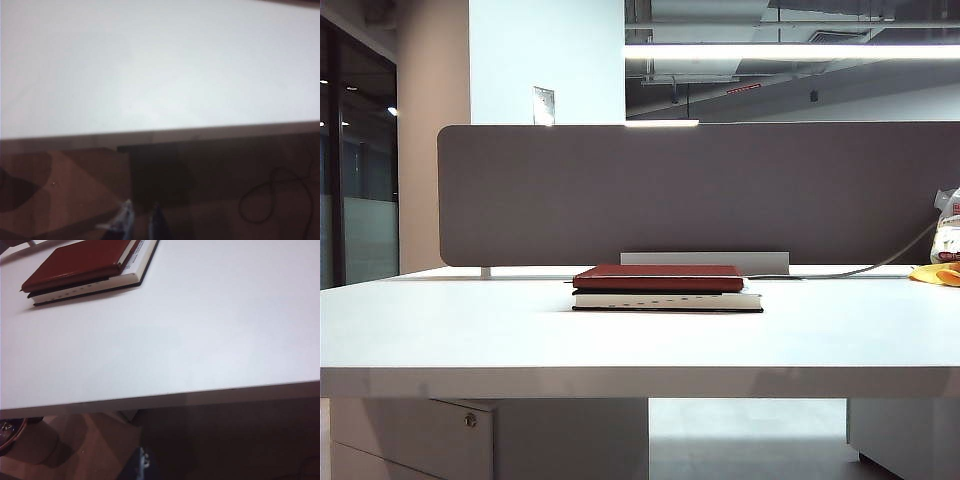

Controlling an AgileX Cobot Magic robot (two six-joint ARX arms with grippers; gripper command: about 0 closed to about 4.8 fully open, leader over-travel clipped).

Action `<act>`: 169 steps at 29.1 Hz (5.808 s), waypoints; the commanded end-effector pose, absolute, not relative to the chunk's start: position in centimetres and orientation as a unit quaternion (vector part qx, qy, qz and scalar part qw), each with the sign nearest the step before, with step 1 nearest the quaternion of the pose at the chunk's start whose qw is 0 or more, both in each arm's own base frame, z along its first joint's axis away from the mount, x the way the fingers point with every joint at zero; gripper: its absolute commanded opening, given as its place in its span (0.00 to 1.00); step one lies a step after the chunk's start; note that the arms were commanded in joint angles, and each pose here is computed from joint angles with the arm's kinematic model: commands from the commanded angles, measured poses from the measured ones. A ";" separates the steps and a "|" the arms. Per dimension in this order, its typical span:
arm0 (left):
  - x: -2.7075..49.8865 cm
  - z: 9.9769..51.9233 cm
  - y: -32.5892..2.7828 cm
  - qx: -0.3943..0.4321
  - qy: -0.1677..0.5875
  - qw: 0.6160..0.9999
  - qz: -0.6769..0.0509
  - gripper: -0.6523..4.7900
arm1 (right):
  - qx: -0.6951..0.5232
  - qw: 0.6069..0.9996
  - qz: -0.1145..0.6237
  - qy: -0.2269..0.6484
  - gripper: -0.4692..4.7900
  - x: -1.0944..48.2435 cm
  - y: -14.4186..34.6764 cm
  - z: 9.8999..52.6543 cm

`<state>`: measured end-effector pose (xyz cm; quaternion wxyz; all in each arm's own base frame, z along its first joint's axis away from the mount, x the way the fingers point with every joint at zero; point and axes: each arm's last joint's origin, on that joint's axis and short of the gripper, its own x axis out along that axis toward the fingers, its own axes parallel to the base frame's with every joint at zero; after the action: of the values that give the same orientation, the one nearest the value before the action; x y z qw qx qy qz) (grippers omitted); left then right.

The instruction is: Pick up the red book and place it on top of the black book.

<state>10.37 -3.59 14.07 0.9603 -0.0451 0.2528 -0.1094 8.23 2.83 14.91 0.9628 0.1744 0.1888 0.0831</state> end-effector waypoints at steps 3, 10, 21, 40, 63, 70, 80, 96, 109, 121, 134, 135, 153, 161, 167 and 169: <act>10.4 13.7 -3.6 -0.045 0.242 0.963 -0.110 0.21 | 0.174 0.964 0.081 0.182 0.09 8.3 2.8 15.0; 10.5 12.7 -3.6 -0.047 0.225 0.967 -0.110 0.15 | 0.172 0.965 0.082 0.182 0.09 8.3 2.8 15.0; 10.4 12.6 -3.6 -0.047 0.231 0.966 -0.107 0.11 | 0.172 0.964 0.082 0.183 0.09 8.3 2.8 14.9; 10.4 12.6 -3.6 -0.048 0.231 0.966 -0.108 0.11 | 0.093 0.978 0.067 0.177 0.09 8.3 2.6 14.9; 10.4 12.6 -3.6 -0.048 0.231 0.966 -0.108 0.11 | 0.045 0.980 0.091 0.173 0.09 8.2 2.7 14.9; 10.4 12.6 -3.6 -0.048 0.230 0.966 -0.108 0.11 | 0.045 0.980 0.091 0.173 0.09 8.2 2.7 14.9; 10.2 13.9 -2.8 -0.069 0.158 0.981 -0.088 0.11 | 0.046 0.980 0.087 0.173 0.09 8.3 2.7 15.0; 9.7 15.3 -1.0 -0.091 0.070 0.993 -0.017 0.11 | 0.067 0.983 -0.035 0.166 0.09 8.7 0.6 15.0; 9.7 15.4 0.1 -0.094 0.054 0.993 0.037 0.11 | 0.074 0.981 -0.078 0.163 0.09 8.7 -0.2 14.9; 9.7 15.4 0.1 -0.094 0.054 0.993 0.040 0.11 | 0.076 0.980 -0.086 0.163 0.09 8.7 -0.3 14.9; 9.7 15.4 0.1 -0.094 0.054 0.993 0.040 0.11 | 0.076 0.980 -0.089 0.162 0.09 8.7 -0.4 15.0; 9.7 15.4 0.1 -0.094 0.054 0.993 0.040 0.11 | 0.076 0.980 -0.089 0.162 0.09 8.7 -0.4 15.0; 9.7 15.4 0.1 -0.094 0.054 0.993 0.040 0.11 | 0.076 0.980 -0.089 0.162 0.09 8.7 -0.4 15.0; 9.7 15.4 0.1 -0.094 0.054 0.993 0.040 0.11 | 0.082 0.980 -0.089 0.159 0.09 8.7 -0.4 15.0; 9.7 15.4 0.1 -0.094 0.054 0.993 0.040 0.11 | 0.043 0.985 -0.084 0.144 0.09 8.8 -0.4 15.3; 9.7 15.4 0.1 -0.094 0.054 0.993 0.040 0.11 | 0.022 0.987 -0.080 0.134 0.09 8.9 -0.4 15.6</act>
<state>9.66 0.09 15.35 0.9929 -0.0961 0.0576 0.0392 8.76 -0.41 15.07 0.9833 0.0446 0.1552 -0.0839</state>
